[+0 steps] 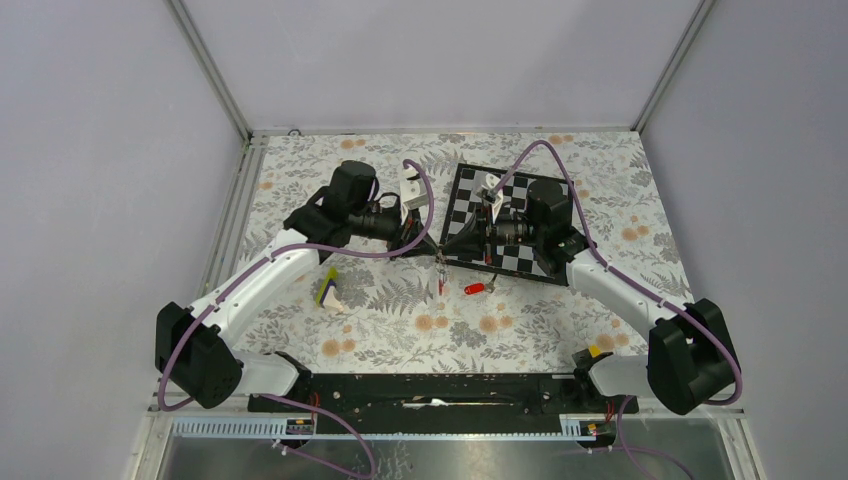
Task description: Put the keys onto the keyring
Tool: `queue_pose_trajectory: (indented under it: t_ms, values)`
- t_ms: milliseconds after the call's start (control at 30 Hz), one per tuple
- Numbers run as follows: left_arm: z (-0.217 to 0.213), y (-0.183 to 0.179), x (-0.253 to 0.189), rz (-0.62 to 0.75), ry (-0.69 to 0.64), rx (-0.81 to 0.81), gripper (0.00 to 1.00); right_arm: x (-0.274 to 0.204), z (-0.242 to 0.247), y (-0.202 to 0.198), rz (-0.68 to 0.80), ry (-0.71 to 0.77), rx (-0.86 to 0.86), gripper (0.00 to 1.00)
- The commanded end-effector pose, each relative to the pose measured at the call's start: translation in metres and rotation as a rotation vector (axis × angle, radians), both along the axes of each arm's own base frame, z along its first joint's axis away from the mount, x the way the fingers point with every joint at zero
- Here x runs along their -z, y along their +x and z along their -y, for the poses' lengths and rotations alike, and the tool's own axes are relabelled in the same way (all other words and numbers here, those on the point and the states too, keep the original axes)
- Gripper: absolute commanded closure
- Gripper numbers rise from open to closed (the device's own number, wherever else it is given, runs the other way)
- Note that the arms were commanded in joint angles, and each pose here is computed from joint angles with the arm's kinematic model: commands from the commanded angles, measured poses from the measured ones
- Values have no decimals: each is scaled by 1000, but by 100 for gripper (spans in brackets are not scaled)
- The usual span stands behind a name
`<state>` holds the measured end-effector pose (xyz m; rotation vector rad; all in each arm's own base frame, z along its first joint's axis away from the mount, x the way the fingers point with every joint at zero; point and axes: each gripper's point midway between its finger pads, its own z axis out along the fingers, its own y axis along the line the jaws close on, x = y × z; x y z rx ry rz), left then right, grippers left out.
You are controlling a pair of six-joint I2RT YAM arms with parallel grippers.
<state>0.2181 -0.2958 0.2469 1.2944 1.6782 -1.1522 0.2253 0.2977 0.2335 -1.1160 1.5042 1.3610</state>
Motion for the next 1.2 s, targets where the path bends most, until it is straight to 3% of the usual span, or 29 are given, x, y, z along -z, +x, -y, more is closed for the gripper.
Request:
queue_pose_trajectory:
  t_ms: [0,133,300,733,867,967,1033,1167]
  values:
    - [7,-1,-21,55,-64,43,86,-28,-7,1,60,74,-20,100]
    - [7,-3,-21,48,-69,50,83,-29,-8,1,48,82,-21,100]
    - [5,-1,-24,55,-74,45,89,-25,-8,2,54,72,-17,100]
    - [1,2,-27,70,-77,27,91,-19,-5,2,72,45,-14,100]
    - [1,1,-26,65,-76,30,100,-20,-5,2,73,48,-14,100]
    - [1,1,-24,60,-73,30,100,-19,-5,3,72,46,-10,100]
    - [0,3,-23,66,-65,17,100,-18,-3,5,77,39,4,93]
    - [-5,11,-18,103,-25,-25,100,-18,8,17,120,-3,67,61]
